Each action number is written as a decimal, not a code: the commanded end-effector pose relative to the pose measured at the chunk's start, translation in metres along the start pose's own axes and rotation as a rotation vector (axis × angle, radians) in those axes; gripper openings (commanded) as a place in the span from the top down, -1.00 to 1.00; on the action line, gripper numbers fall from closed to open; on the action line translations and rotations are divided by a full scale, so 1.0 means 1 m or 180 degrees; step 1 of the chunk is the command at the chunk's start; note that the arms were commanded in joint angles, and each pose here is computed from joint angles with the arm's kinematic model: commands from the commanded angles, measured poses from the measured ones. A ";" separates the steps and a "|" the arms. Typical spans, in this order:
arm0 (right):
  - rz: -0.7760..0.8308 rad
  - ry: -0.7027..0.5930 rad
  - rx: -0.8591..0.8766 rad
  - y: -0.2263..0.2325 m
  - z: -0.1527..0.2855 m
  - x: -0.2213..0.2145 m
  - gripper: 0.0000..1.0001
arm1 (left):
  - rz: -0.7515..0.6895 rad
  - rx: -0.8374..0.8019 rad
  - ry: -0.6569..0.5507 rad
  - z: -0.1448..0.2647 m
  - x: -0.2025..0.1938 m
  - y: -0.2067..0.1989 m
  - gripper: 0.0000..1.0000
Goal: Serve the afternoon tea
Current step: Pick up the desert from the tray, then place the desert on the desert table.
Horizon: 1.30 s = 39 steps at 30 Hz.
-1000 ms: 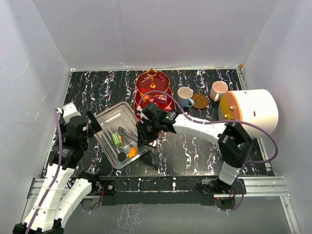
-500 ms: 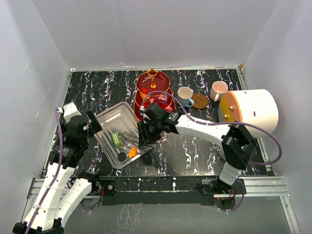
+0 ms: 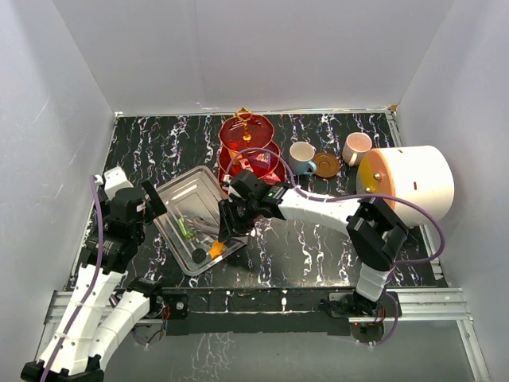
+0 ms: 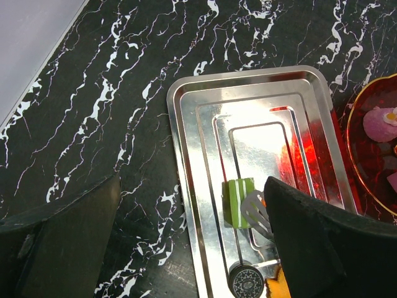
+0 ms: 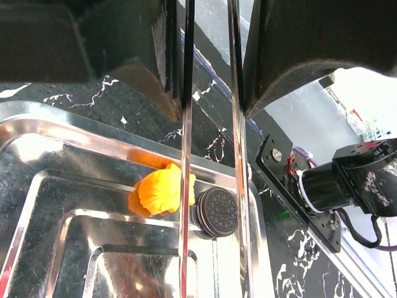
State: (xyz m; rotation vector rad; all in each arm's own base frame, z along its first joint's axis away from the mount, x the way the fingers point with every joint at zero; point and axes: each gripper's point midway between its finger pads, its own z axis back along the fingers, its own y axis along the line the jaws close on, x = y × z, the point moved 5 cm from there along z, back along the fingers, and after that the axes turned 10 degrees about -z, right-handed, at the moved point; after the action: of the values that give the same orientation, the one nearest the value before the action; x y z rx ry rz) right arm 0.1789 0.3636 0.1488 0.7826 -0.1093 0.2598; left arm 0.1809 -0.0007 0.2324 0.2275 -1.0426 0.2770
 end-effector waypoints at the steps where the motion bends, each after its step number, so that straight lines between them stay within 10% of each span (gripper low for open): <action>1: -0.0008 0.0017 0.0212 0.007 -0.008 0.002 0.28 | 0.0018 -0.0009 -0.0072 0.003 0.008 0.000 -0.97; 15: 0.0076 -0.0257 0.0286 0.032 0.024 0.006 0.64 | 0.0036 0.0001 -0.0088 0.005 0.009 0.002 -0.97; 39: 0.0014 -0.0676 -0.0441 0.004 0.174 -0.073 0.65 | 0.0090 -0.0027 -0.0145 0.010 0.010 0.004 -0.97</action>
State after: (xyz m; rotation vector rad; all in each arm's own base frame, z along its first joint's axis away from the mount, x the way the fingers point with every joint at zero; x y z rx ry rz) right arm 0.1133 0.2550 0.2466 0.7192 -0.2500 0.2048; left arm 0.1774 0.0000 0.2368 0.2143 -1.0687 0.2844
